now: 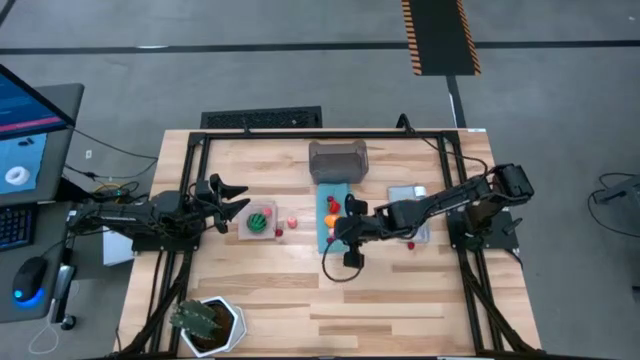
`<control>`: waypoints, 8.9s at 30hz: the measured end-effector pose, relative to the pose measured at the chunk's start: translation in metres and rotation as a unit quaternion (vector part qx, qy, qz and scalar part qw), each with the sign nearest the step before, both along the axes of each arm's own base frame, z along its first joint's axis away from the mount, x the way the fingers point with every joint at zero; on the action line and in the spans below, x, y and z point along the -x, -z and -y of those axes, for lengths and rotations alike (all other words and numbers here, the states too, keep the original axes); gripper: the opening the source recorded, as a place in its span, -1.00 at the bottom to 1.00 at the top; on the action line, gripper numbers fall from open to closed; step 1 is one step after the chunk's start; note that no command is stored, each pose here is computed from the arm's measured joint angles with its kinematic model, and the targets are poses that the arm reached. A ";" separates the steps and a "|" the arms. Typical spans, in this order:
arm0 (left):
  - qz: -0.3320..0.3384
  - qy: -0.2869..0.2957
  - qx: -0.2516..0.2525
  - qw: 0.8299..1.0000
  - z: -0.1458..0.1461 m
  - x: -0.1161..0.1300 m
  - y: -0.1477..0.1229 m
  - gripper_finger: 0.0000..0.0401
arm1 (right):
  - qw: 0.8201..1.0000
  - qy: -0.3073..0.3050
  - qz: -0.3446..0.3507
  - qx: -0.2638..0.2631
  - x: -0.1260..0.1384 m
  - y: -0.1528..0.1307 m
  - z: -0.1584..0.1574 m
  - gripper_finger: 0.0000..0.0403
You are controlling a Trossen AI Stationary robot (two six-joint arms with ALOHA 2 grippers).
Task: Pick and placing Produce into tupperware
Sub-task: Put the red cherry into the gray bin
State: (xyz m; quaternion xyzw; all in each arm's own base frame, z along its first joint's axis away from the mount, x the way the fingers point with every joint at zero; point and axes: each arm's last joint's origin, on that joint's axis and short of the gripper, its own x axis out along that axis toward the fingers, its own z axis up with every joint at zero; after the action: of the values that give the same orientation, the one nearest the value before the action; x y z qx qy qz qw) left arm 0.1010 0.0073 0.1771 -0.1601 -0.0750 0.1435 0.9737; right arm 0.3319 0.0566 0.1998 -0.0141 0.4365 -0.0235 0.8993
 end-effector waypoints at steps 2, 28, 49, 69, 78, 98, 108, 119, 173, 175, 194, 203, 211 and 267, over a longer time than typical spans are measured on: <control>0.000 0.000 0.000 1.000 0.000 0.000 0.000 0.06 | 1.000 0.010 0.009 0.008 0.001 -0.009 0.009 -0.95; -0.009 -0.011 0.002 1.000 -0.001 0.000 0.002 0.06 | 0.959 0.272 0.067 0.045 0.041 -0.053 0.181 -0.95; -0.007 -0.010 0.018 1.000 -0.001 0.000 0.003 0.06 | 0.962 0.269 0.051 -0.013 0.033 -0.025 0.203 -0.91; -0.020 -0.015 0.015 1.000 -0.001 0.000 0.005 0.06 | 0.967 0.250 0.043 -0.009 0.019 -0.005 0.206 -0.69; -0.023 -0.016 0.007 1.000 -0.001 0.000 0.005 0.06 | 0.989 0.135 0.062 -0.022 -0.003 -0.008 0.156 -0.69; -0.047 0.006 0.019 0.999 0.000 -0.001 0.010 0.06 | 0.981 -0.068 0.168 -0.063 0.039 -0.103 0.036 -0.69; -0.045 0.002 0.019 0.999 0.000 -0.001 0.010 0.06 | 0.981 -0.009 0.174 -0.083 0.102 -0.108 0.009 -0.69; -0.036 -0.012 0.019 0.999 -0.001 0.000 0.008 0.06 | 0.971 0.217 0.021 -0.101 0.141 -0.070 -0.016 -0.69; -0.027 -0.015 0.014 0.999 -0.001 0.000 0.006 0.06 | 0.876 0.384 -0.290 0.005 0.123 0.027 -0.033 -0.11; -0.027 -0.015 0.014 0.999 -0.001 0.000 0.006 0.06 | 0.878 0.384 -0.286 0.000 0.122 0.027 -0.034 -0.12; -0.027 -0.016 0.015 0.999 -0.001 0.000 0.006 0.06 | 0.875 0.409 -0.259 0.001 0.119 0.028 -0.033 -0.11; -0.027 -0.016 0.015 0.999 -0.001 0.000 0.006 0.06 | 0.859 0.414 -0.298 0.037 0.118 0.043 -0.034 -0.13; -0.027 -0.017 0.015 0.999 -0.001 0.000 0.006 0.06 | 0.855 0.417 -0.307 0.035 0.118 0.047 -0.035 -0.23; -0.028 -0.025 0.013 0.999 -0.001 0.000 0.006 0.06 | 0.908 0.343 -0.237 0.039 0.068 -0.011 -0.026 -0.95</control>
State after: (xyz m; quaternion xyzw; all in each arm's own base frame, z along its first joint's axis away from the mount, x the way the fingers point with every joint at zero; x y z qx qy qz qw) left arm 0.1010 0.0087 0.1709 -0.1672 -0.0497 0.1734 0.9693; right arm 0.2635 0.0829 0.2111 0.0964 0.6134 -0.3433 0.7047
